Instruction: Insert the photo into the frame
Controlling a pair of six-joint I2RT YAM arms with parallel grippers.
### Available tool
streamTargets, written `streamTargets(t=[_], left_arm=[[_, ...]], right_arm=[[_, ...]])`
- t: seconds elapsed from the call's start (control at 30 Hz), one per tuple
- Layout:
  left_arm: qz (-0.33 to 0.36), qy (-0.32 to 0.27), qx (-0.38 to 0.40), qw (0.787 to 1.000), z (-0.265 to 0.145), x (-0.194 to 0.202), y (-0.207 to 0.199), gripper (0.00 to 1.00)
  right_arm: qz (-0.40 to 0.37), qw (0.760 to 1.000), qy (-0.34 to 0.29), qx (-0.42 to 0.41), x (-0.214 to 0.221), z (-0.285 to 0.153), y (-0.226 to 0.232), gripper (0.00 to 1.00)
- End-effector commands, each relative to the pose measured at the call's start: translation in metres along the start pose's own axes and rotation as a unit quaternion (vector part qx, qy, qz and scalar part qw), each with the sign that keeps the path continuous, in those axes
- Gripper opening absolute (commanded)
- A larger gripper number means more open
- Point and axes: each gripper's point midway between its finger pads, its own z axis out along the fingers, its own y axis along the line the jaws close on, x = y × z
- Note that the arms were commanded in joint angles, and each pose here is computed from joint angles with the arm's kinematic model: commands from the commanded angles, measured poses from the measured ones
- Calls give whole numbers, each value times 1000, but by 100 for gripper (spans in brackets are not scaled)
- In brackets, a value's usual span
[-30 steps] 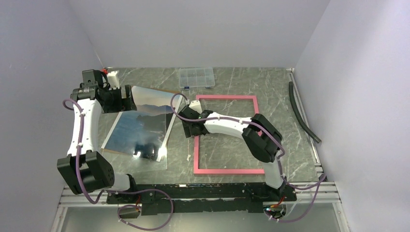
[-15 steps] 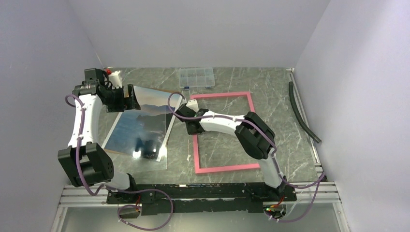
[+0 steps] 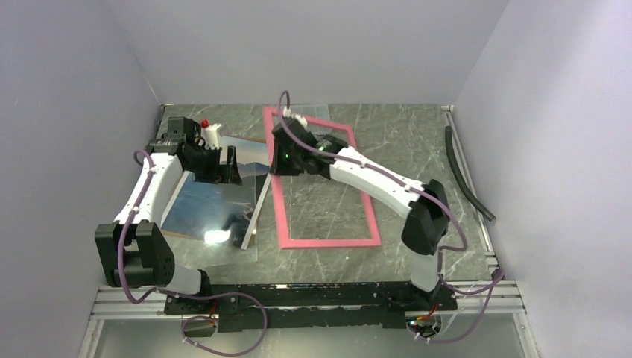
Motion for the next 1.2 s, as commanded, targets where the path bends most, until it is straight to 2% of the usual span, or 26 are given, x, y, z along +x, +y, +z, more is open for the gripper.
streamTargets(t=[0.0,0.3,0.57,0.7,0.87,0.97,1.07,1.17], left_arm=[[18,-26,8,999,-4,-20,-9,95],[35,-70,70,994,-36,-42,-50,91],[39,-101,82,991,-62,-53,-67,91],[40,-111,79,990,-66,-56,-68,91],[49,-127,71,988,-75,-66,-70,91],[40,-132,81,987,-79,-72,-79,90],[49,-140,88,985,-82,-79,-90,90],[62,-149,95,982,-86,-86,-104,90]], right_arm=[[64,989,-57,-123,-65,-91,58,4],[152,951,-30,-266,-96,-141,96,2],[204,916,32,-344,-93,-147,119,1],[235,883,61,-401,-89,-148,129,1],[261,863,67,-428,-92,-144,123,1],[280,847,67,-446,-94,-144,114,4],[287,843,65,-451,-99,-147,105,9],[279,843,64,-455,-103,-152,99,23]])
